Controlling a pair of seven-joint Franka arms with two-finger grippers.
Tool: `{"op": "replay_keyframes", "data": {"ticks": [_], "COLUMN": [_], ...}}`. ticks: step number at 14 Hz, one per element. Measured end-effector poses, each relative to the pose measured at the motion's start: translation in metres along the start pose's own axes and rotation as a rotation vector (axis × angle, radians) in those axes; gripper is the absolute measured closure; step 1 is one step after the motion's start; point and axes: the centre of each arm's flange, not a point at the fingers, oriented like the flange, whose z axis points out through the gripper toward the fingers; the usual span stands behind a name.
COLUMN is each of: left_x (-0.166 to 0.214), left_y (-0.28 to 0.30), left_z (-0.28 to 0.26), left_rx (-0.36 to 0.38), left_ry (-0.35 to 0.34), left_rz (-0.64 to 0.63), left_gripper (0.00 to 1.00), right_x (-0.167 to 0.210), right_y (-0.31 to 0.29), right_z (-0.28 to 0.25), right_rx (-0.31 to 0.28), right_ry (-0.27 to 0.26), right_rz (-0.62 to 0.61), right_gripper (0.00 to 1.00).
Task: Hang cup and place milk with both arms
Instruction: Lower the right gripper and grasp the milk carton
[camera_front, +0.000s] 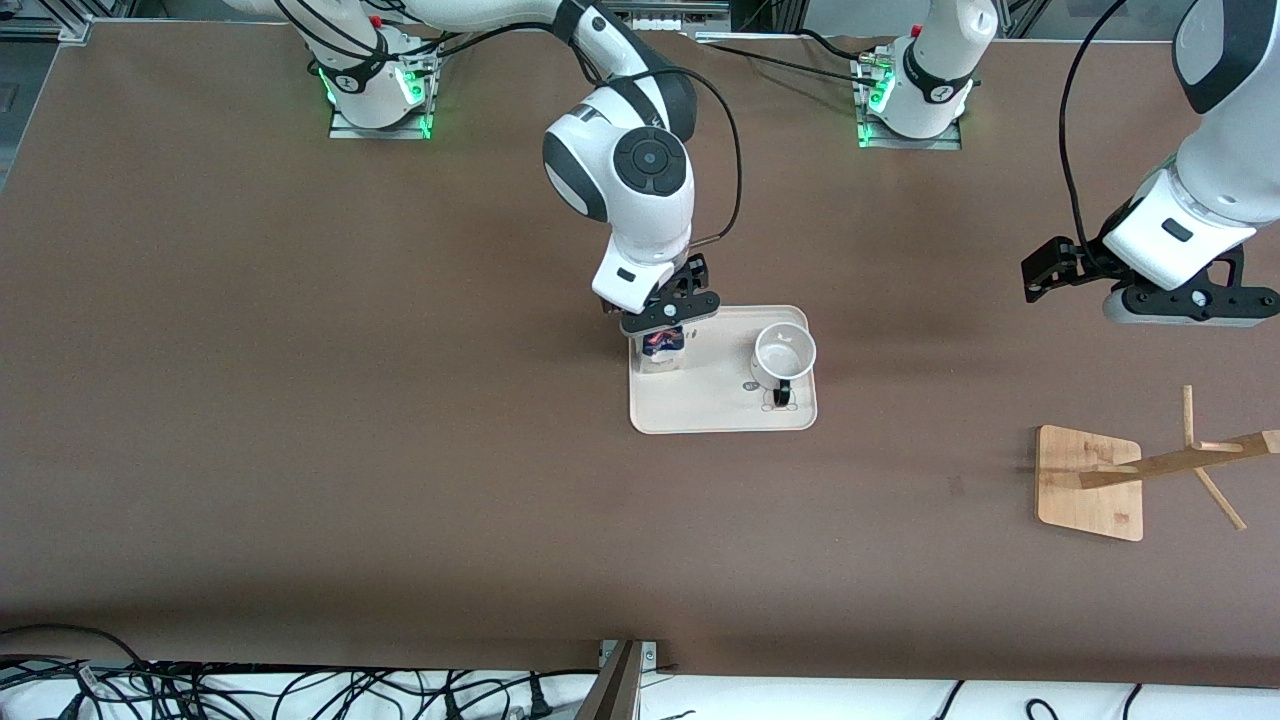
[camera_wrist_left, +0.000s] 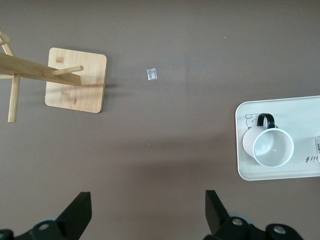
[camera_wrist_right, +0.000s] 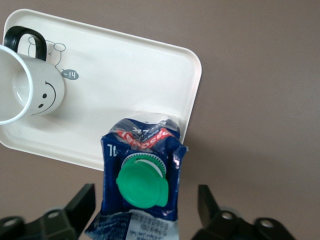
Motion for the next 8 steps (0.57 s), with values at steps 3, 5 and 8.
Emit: {"op": "replay_keyframes", "data": {"ticks": [3, 5, 8], "left_x": [0.000, 0.000, -0.001], "left_y": [0.000, 0.000, 0.000], "left_z": [0.000, 0.000, 0.000], "left_rx": [0.000, 0.000, 0.000], "left_ry": [-0.001, -0.001, -0.005], "left_rz": [0.000, 0.000, 0.000], "left_gripper": [0.00, 0.00, 0.00], "right_x": [0.002, 0.002, 0.007], "right_y": [0.002, 0.003, 0.008], "right_z": [0.000, -0.001, -0.013], "right_rx": [0.000, 0.001, 0.008], "right_ry": [0.002, 0.004, 0.021], "right_rz": [0.020, 0.022, 0.032], "right_gripper": [0.46, 0.60, 0.61]}}
